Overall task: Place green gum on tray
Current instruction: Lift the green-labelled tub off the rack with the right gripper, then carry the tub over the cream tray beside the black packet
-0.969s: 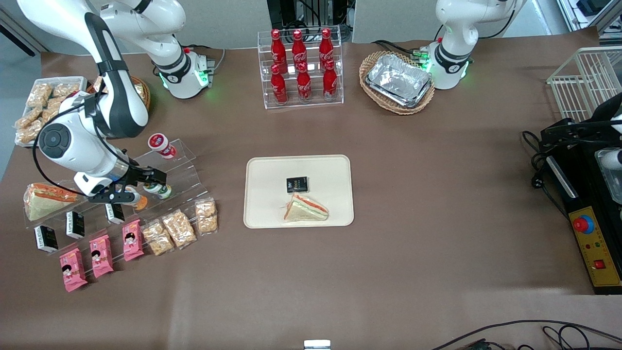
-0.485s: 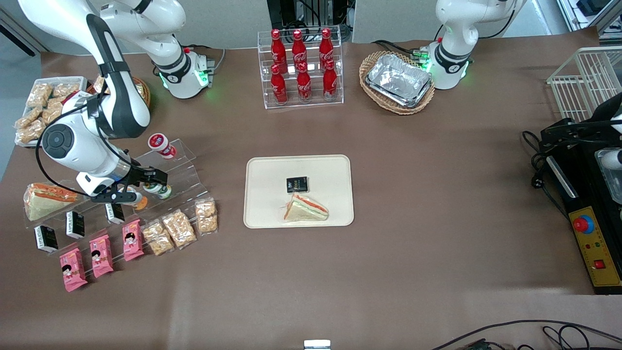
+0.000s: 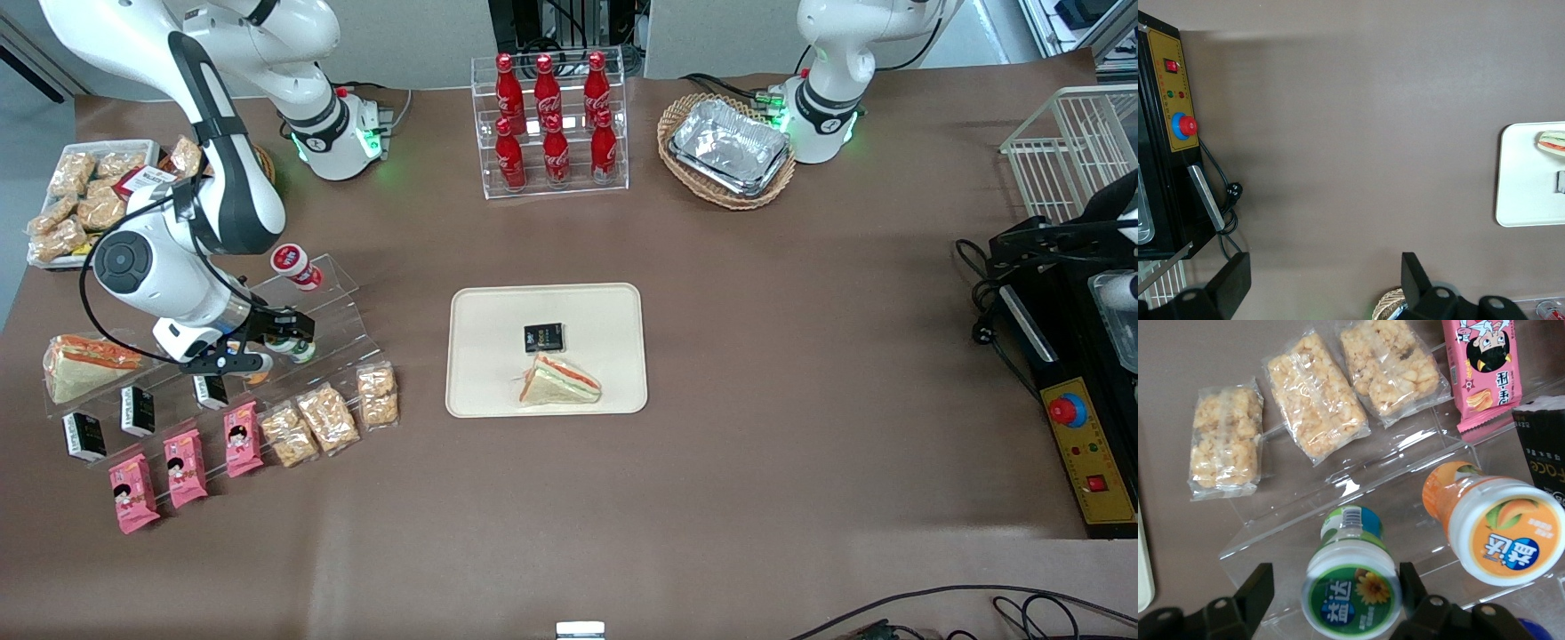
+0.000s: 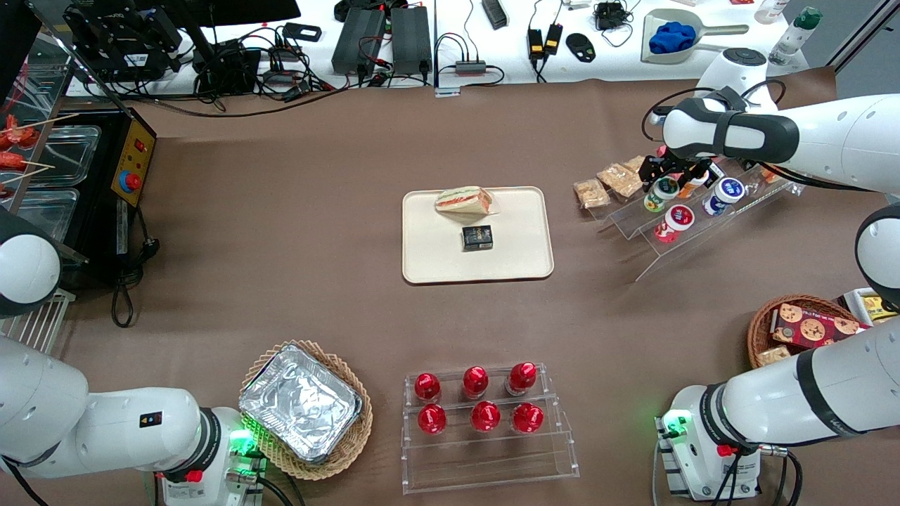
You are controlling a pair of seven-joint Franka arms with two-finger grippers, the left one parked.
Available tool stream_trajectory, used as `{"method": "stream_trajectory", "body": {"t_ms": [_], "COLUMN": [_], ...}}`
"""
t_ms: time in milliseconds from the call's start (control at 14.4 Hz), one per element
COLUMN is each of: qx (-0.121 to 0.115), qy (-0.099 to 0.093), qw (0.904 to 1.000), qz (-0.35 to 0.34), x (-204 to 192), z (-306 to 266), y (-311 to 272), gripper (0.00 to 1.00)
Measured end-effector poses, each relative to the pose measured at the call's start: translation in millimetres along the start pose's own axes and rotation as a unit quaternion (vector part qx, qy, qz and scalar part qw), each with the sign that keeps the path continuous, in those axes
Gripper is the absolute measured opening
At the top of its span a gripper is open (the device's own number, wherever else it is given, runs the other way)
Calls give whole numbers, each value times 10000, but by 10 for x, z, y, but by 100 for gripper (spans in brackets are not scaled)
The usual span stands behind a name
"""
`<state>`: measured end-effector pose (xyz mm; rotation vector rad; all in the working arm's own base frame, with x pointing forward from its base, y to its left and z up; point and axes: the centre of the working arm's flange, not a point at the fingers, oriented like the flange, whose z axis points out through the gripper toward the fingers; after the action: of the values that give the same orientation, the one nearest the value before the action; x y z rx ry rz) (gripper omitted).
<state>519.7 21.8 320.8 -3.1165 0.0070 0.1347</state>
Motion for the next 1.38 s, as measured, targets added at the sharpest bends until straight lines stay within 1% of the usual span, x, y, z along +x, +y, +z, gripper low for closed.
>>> {"method": "stream_trajectory", "body": {"t_ms": [69,138,277,415,485,554,762,900,969,1177,1246,1385], "qx": [0,0,0,0,0,0,-1,1,4,31,39,49], "qy": [3,4,6,6,7,10,15,54,5,-284,-348,-412], "qw": [10000,10000,10000,10000,10000,10000,10000,9998,9997,9991,9988,9985], "qz": [0,0,-3,-5,-7,-7,-54,-173,-234,-312,-329,-354], "x": [1,1,1,1,2,2,4,37,67,180,211,234], "z": [-1,-1,-1,-1,-1,-4,-8,-74,-162,-722,-971,-1458], "y": [0,0,0,0,0,1,1,15,31,58,51,31], "gripper": [77,74,73,65,64,59,59,59,59,59,59,59]}}
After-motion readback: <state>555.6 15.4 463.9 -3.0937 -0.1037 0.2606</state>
